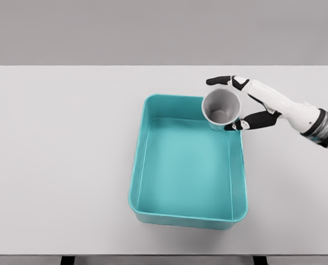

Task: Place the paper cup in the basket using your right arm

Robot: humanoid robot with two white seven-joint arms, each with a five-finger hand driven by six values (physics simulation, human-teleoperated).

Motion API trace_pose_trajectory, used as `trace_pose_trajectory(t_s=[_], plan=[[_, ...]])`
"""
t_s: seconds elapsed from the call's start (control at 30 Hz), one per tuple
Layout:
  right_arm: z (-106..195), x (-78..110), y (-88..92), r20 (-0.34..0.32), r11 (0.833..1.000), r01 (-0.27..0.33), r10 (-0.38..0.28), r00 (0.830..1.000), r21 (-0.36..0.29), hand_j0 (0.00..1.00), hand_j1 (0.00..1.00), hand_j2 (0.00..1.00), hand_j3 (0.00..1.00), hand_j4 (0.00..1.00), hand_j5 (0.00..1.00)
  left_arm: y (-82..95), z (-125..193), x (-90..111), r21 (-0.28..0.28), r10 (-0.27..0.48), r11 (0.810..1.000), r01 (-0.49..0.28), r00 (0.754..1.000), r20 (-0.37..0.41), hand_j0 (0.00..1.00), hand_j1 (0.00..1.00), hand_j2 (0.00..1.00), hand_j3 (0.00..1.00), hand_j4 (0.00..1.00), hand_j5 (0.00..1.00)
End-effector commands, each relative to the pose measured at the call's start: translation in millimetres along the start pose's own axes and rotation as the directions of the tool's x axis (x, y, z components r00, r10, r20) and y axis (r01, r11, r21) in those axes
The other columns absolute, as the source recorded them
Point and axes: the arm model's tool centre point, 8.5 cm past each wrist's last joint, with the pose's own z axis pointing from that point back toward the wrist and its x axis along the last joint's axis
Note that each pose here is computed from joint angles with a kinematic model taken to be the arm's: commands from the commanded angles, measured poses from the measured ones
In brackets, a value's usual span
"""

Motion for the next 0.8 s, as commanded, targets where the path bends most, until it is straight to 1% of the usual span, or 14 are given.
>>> trace_pose_trajectory(t_s=[0.0, 0.17, 0.33, 0.43, 0.47, 0.5, 0.53, 0.57, 0.6, 0.63, 0.67, 0.7, 0.73, 0.77], plan=[[0, -0.6, 0.2, -0.002, 1.000, 0.005, -0.005, 1.000, -0.002, 1.00, 1.00, 1.00, 1.00, 1.00, 1.00, 0.0, 0, 0, 0.000, 0.002, 1.000, -0.002, 1.000, 0.000, 1.00, 1.00, 1.00, 1.00, 1.00, 1.00], [-5, 0.8, -7.7, 0.006, 1.000, -0.015, 0.015, 1.000, -0.001, 1.00, 1.00, 1.00, 1.00, 1.00, 1.00, 0.0, 0, 0, 0.000, 0.002, 1.000, -0.002, 1.000, 0.000, 1.00, 1.00, 1.00, 1.00, 1.00, 1.00], [-21, 6.6, -21.4, 0.035, 0.998, -0.055, 0.055, 0.998, 0.002, 1.00, 1.00, 1.00, 1.00, 1.00, 1.00, 0.0, 0, 0, 0.000, 0.000, 1.000, 0.000, 1.000, 0.000, 1.00, 1.00, 1.00, 1.00, 1.00, 1.00], [-25, 7.2, -38.4, 0.032, 0.996, -0.092, 0.092, 0.995, -0.011, 1.00, 1.00, 1.00, 1.00, 1.00, 1.00, 0.0, 0, 0, 0.000, 0.002, 1.000, -0.002, 1.000, 0.000, 1.00, 1.00, 1.00, 1.00, 1.00, 1.00], [-23, 3.7, -53.3, 0.006, 0.990, -0.143, 0.143, 0.990, -0.009, 1.00, 1.00, 1.00, 1.00, 1.00, 1.00, 0.0, 0, 0, 0.000, 0.000, 1.000, 0.000, 1.000, 0.000, 1.00, 1.00, 1.00, 1.00, 1.00, 1.00], [-24, 2.5, -71.8, -0.016, 0.976, -0.217, 0.217, 0.976, -0.005, 1.00, 1.00, 1.00, 1.00, 1.00, 1.00, 0.0, 0, 0, 0.000, 0.000, 1.000, 0.000, 1.000, 0.000, 1.00, 1.00, 1.00, 1.00, 1.00, 1.00], [-15, 3.1, -105.3, -0.069, 0.939, -0.343, 0.343, 0.937, 0.017, 1.00, 1.00, 1.00, 1.00, 1.00, 1.00, 0.0, 0, 0, 0.000, 0.000, 1.000, 0.000, 1.000, 0.000, 1.00, 1.00, 1.00, 1.00, 1.00, 1.00], [5, 5.8, -136.1, -0.132, 0.896, -0.441, 0.443, 0.887, 0.047, 1.00, 1.00, 1.00, 1.00, 1.00, 1.00, 0.0, 0, 0, 0.000, -0.001, 1.000, 0.001, 1.000, 0.000, 1.00, 1.00, 1.00, 1.00, 1.00, 1.00], [29, 7.8, -154.7, -0.191, 0.864, -0.496, 0.503, 0.843, 0.088, 1.00, 1.00, 1.00, 1.00, 1.00, 1.00, 0.0, 0, 0, 0.000, 0.002, 1.000, -0.002, 1.000, 0.000, 1.00, 1.00, 1.00, 1.00, 1.00, 1.00], [41, 2.5, -149.6, -0.213, 0.851, -0.504, 0.525, 0.824, 0.147, 1.00, 1.00, 1.00, 1.00, 1.00, 1.00, 0.0, 0, 0, 0.000, 0.000, 1.000, 0.000, 1.000, 0.000, 1.00, 1.00, 1.00, 1.00, 1.00, 1.00], [50, -5.0, -143.5, -0.230, 0.825, -0.519, 0.562, 0.795, 0.222, 1.00, 1.00, 1.00, 1.00, 1.00, 1.00, 0.0, 0, 0, 0.000, 0.000, 1.000, 0.000, 1.000, 0.000, 1.00, 1.00, 1.00, 1.00, 1.00, 1.00], [49, -6.6, -144.8, -0.225, 0.790, -0.554, 0.609, 0.761, 0.262, 1.00, 1.00, 1.00, 1.00, 1.00, 1.00, 0.0, 0, 0, 0.000, 0.000, 1.000, 0.000, 1.000, 0.000, 1.00, 1.00, 1.00, 1.00, 1.00, 1.00], [40, -4.3, -146.4, -0.194, 0.725, -0.613, 0.681, 0.706, 0.315, 1.00, 1.00, 1.00, 1.00, 1.00, 1.00, 0.0, 0, 0, 0.000, -0.001, 1.000, 0.001, 1.000, 0.000, 1.00, 1.00, 1.00, 1.00, 1.00, 1.00], [38, -6.2, -141.0, -0.168, 0.672, -0.643, 0.728, 0.664, 0.368, 1.00, 1.00, 1.00, 1.00, 1.00, 1.00, 0.0, 0, 0, 0.000, 0.002, 1.000, -0.002, 1.000, 0.000, 1.00, 1.00, 1.00, 1.00, 1.00, 1.00]])
